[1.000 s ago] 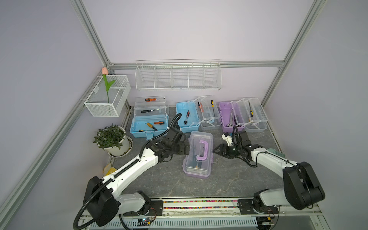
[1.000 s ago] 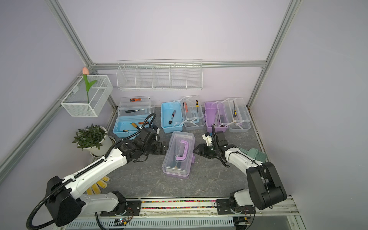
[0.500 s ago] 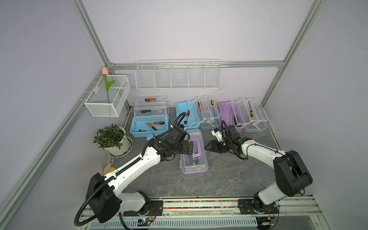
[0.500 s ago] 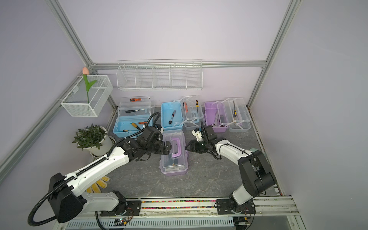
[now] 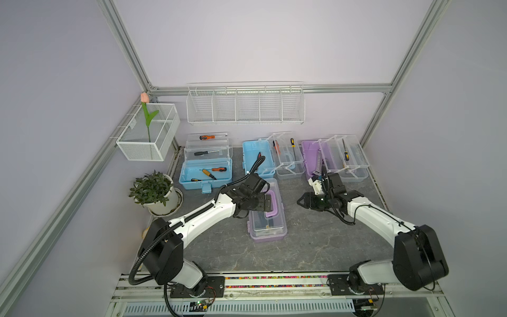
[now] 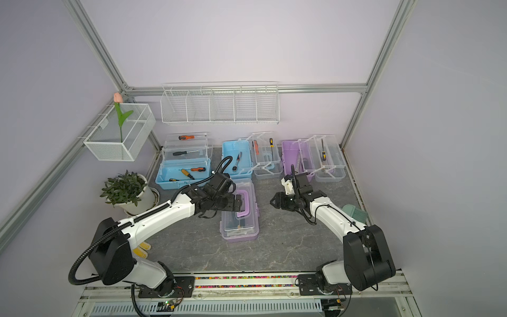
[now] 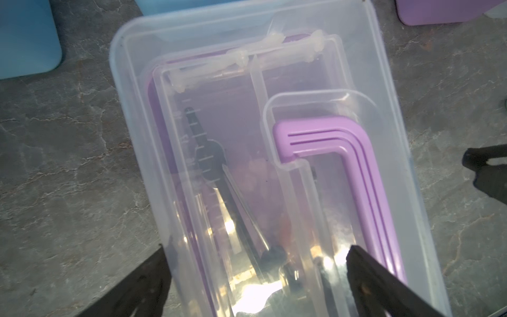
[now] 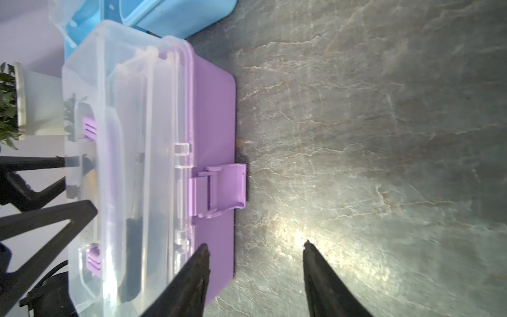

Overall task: Close toolboxes
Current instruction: Adjust the toolbox at the center of the board.

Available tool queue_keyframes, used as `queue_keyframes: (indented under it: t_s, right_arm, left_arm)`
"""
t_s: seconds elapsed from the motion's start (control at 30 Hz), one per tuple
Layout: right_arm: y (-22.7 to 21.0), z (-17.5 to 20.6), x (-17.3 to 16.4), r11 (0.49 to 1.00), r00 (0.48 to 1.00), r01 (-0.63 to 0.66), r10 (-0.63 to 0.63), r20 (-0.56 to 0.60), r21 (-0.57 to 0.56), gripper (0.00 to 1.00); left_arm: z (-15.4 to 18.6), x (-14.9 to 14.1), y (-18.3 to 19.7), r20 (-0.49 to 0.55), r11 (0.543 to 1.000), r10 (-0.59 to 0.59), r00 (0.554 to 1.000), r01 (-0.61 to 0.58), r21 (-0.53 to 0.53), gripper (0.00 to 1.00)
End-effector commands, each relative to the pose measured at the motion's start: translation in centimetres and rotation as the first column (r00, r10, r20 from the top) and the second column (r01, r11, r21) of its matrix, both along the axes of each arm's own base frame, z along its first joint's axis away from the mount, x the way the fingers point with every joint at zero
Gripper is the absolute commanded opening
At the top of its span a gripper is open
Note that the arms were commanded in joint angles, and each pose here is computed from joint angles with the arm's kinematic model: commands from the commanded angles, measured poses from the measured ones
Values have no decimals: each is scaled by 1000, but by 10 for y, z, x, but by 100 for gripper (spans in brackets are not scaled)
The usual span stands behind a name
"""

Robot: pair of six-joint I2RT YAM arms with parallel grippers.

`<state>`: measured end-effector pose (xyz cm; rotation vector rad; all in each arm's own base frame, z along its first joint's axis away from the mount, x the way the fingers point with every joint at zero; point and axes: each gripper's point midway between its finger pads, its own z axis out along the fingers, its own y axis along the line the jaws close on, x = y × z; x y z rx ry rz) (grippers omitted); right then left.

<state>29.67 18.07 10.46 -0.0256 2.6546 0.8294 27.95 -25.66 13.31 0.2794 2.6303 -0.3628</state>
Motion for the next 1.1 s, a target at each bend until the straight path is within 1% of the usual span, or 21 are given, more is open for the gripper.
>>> queue_keyframes:
  t_s: [0.0, 0.03, 0.1, 0.2, 0.33, 0.4, 0.43, 0.47, 0.53, 0.67, 0.8, 0.83, 0.9, 0.97, 1.07]
  right_arm:
    - [-14, -8, -7, 998, 1000, 7, -7, -8, -59, 57]
    - [-14, -7, -7, 998, 1000, 7, -7, -5, -60, 57]
    - [-14, -7, -7, 998, 1000, 7, -8, -6, -59, 57]
    - [-13, -6, -9, 999, 1000, -1, 1, -8, -39, 57]
    - [-6, -1, -12, 1000, 1000, -24, 24, -5, 12, 57]
    - [4, 3, -14, 995, 998, -59, 58, 7, 79, 57]
    - [12, 6, -17, 988, 997, -80, 80, 8, 134, 58]
    - [20, 10, -18, 976, 995, -100, 99, 14, 196, 58]
    - [32, 13, -20, 953, 992, -122, 121, 22, 277, 58]
    - [52, 11, -24, 920, 987, -158, 159, 29, 358, 61]
    - [74, 14, -21, 868, 982, -183, 182, 48, 461, 65]
    - [78, 13, -20, 863, 982, -183, 184, 46, 471, 66]
    - [83, 6, -19, 878, 982, -179, 187, 26, 444, 70]
    - [89, 5, -19, 884, 982, -184, 188, 34, 429, 74]
    - [95, 3, -18, 875, 983, -172, 185, 17, 452, 74]
  left_arm:
    - [1, 2, 2, -6, 999, 27, 1000, -27, 22, 99]
    - [-1, 1, 4, -15, 999, 35, 999, -35, 32, 100]
    - [-7, -1, 9, -29, 998, 48, 998, -46, 53, 92]
    - [-22, -2, 19, -53, 995, 88, 995, -86, 46, 84]
    - [-36, -7, 29, -100, 992, 116, 988, -121, -37, 78]
    - [-39, -11, 37, -112, 987, 132, 985, -141, -72, 73]
    - [-39, -11, 42, -116, 984, 143, 983, -154, -93, 72]
    - [-42, -13, 47, -126, 980, 154, 980, -168, -108, 71]
    - [-47, -15, 58, -142, 972, 175, 974, -194, -131, 71]
    - [-54, -20, 75, -165, 960, 205, 965, -231, -156, 70]
    - [-54, -23, 83, -161, 960, 215, 963, -239, -146, 70]
    - [-53, -23, 84, -159, 960, 216, 963, -240, -144, 70]
    - [-52, -23, 84, -155, 961, 216, 964, -238, -141, 69]
    - [-53, -23, 86, -154, 960, 223, 962, -244, -135, 69]
    - [-54, -23, 86, -151, 958, 226, 962, -248, -143, 69]
